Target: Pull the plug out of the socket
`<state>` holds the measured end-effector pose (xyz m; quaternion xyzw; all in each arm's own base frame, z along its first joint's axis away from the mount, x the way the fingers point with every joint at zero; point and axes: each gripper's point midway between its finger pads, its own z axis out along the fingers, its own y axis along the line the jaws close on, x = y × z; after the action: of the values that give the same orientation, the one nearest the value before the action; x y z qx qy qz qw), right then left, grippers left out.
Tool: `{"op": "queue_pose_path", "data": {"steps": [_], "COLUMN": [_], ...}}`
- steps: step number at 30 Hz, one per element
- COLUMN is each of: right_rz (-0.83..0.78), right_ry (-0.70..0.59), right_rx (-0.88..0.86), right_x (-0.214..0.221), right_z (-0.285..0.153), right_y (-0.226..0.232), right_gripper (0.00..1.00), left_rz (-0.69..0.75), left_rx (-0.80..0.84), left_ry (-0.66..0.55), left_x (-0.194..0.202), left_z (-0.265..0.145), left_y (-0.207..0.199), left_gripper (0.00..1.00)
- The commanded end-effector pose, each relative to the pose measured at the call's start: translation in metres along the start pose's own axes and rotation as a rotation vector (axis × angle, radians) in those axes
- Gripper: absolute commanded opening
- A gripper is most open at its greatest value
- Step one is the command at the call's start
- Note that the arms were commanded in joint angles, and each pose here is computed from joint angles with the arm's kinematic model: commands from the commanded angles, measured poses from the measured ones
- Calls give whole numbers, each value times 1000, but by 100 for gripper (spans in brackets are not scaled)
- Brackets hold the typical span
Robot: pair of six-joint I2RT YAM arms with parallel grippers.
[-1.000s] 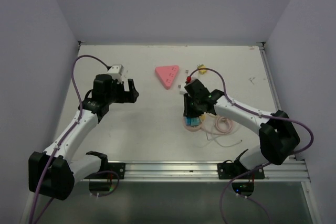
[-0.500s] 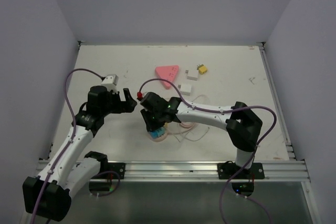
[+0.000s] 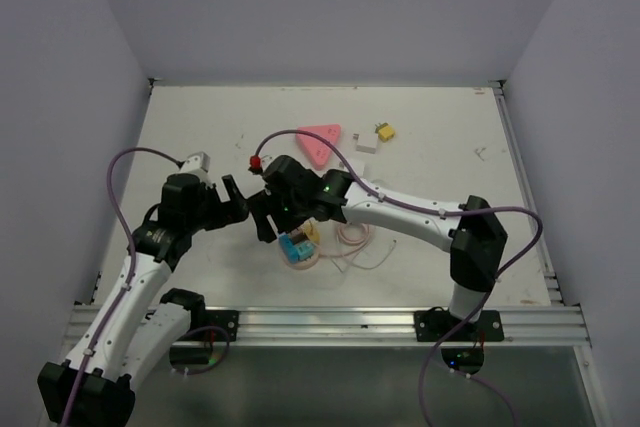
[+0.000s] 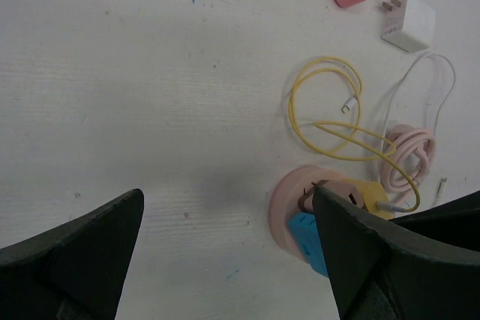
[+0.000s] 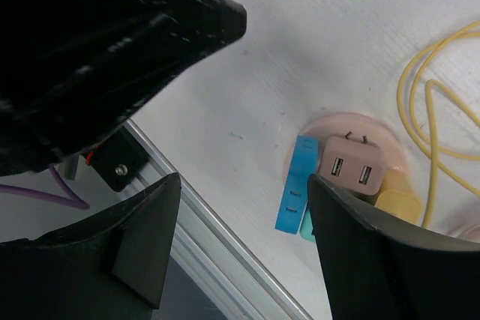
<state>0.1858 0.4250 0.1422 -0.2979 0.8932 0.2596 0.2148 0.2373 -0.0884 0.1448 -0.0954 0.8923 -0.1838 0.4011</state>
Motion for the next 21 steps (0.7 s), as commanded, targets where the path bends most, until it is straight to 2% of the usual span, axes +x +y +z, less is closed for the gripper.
{"op": "queue_pose_path", "data": {"steps": [1,3,8,14,20,21], "right_rz": [-44,-30,46,134,166,170], "right_ry": [-124,-179,-174,-174,-197,-208], "right_rx": [16,137,335,353,342,337], "right_x": [-37,-44,-21,8,23,22], "right_z": [-49,-61,-75,-78,-75,-74], "right_y": [5,-17,-73,-106,-115,-114], "right_gripper": [72,72,68,65,64,64], "left_rz": [-85,-115,-179,-222,-144,-129], "left_rx": [-26,11,66,101,65,18], "left_ry": [-5,15,64,120,209,201], "left_x": [-10,-6,9,31,71,74], "left_z": [-16,-20,-23,-12,-2,4], "left_y": [-4,-13,-28,-47,-92,-89], "left_gripper": [97,96,94,90,89,88]}}
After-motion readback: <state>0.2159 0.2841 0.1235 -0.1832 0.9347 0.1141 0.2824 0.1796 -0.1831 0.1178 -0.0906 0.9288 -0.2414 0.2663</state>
